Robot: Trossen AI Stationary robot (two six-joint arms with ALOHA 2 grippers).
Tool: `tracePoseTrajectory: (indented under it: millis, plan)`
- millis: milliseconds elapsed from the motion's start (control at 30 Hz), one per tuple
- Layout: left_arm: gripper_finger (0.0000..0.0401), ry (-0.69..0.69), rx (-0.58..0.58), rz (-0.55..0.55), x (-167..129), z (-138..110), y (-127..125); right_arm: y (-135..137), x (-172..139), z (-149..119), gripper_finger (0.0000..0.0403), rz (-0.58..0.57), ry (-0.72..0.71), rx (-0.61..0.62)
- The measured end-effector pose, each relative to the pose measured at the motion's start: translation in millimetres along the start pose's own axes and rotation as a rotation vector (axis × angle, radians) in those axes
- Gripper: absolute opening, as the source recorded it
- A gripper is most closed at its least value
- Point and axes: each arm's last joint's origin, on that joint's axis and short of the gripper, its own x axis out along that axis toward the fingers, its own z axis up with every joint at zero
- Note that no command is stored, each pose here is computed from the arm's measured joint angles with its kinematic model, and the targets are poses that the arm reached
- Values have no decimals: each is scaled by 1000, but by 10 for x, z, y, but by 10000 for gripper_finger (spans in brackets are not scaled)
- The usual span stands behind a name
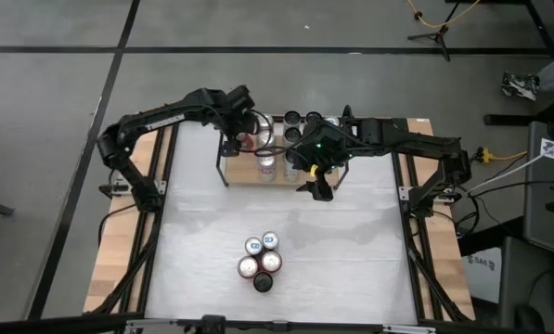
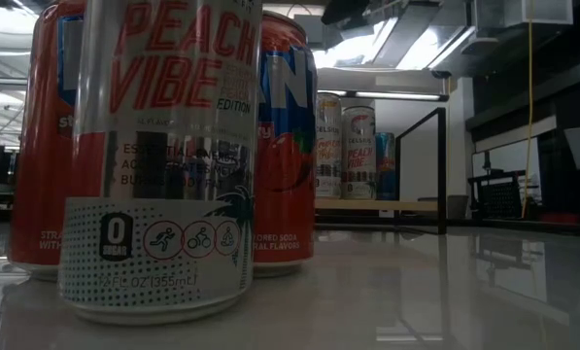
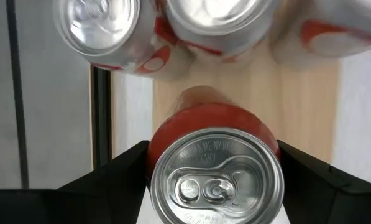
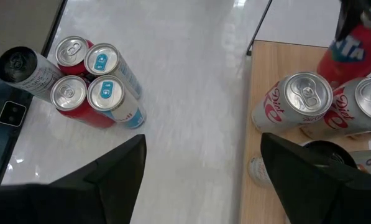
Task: Place canned beverage on shelf
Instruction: Put the red soda can onto the shelf
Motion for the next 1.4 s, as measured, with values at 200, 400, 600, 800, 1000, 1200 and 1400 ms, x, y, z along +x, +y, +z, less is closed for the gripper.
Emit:
tracePoseTrajectory:
  millis: [200,400,600,800,1000,1200,1400]
  plan:
    - [281,62,31,-29,272,31,68,0,0,0,312,0,0,0]
    - [282,44,67,-21,331,48,124,0,0,0,312,0,0,0]
    - [283,43,72,-10,344,45,143,-1,0,0,312,0,0,0]
    - [283,62,61,-18,344,28,131,0,0,0,312,0,0,0]
    - [284,112,46,-29,339,-14,112,-1,0,0,312,0,0,0]
    - [284,115,33,-30,340,-16,109,0,0,0,312,0,0,0]
    - [293,113,33,-29,348,-15,110,0,0,0,312,0,0,-1]
